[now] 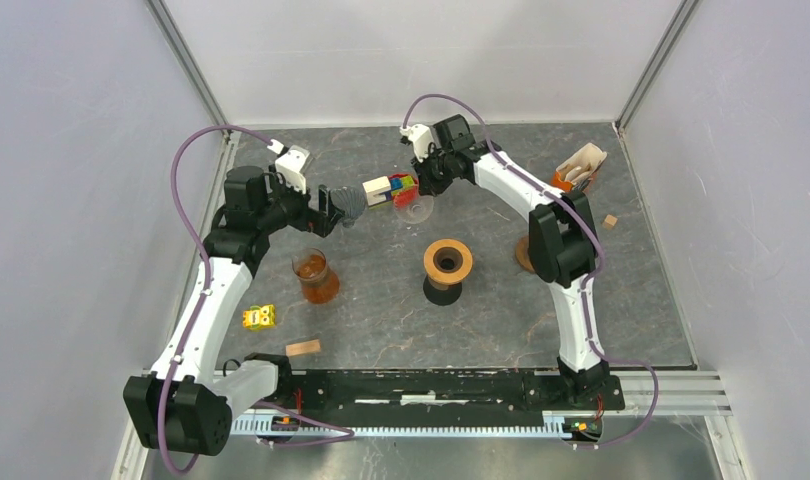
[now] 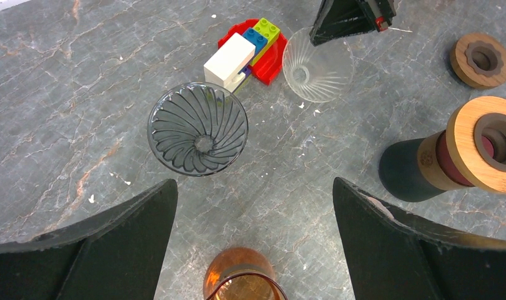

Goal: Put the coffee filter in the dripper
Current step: Pick up the coffee dripper from the center of the board, then place the coffee dripper in the dripper holder.

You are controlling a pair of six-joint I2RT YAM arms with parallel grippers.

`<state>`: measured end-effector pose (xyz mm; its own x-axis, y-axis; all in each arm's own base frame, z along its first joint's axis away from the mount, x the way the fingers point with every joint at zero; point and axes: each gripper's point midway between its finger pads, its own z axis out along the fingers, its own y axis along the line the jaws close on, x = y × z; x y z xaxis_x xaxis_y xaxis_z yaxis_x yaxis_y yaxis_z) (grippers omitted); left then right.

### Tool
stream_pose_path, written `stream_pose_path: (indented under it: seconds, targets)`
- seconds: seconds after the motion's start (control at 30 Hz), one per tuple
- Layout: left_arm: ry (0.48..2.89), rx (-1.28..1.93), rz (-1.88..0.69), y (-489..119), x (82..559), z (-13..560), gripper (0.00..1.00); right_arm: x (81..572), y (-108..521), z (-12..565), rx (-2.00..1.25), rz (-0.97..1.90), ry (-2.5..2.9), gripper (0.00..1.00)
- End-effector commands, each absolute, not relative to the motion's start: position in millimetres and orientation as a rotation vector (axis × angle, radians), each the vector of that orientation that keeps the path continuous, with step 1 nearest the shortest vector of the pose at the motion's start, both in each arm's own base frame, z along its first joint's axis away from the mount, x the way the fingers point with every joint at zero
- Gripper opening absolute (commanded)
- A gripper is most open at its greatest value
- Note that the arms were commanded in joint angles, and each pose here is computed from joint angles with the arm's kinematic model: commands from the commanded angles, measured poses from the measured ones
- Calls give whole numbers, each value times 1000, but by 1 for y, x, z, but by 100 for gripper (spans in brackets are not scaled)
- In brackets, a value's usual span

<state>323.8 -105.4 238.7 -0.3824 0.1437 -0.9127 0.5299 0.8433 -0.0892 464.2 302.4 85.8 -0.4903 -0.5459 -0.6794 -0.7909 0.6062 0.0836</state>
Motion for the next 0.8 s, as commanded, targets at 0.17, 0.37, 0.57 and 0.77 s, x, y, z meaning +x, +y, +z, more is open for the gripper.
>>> stream_pose_path:
  seconds: [0.17, 0.37, 0.57, 0.77]
  targets:
    - [1882, 652, -505, -133, 320, 278, 99, 446, 285, 230, -999, 569, 1935, 0]
    - [1847, 779, -541, -167, 308, 290, 99, 382, 239, 282, -1030, 593, 1866, 0]
    - [1838, 872, -739, -209, 287, 297, 96, 315, 225, 284, -1098, 738, 1849, 0]
    - [1842, 912, -854, -239, 273, 304, 94, 278, 227, 267, -1120, 874, 1854, 0]
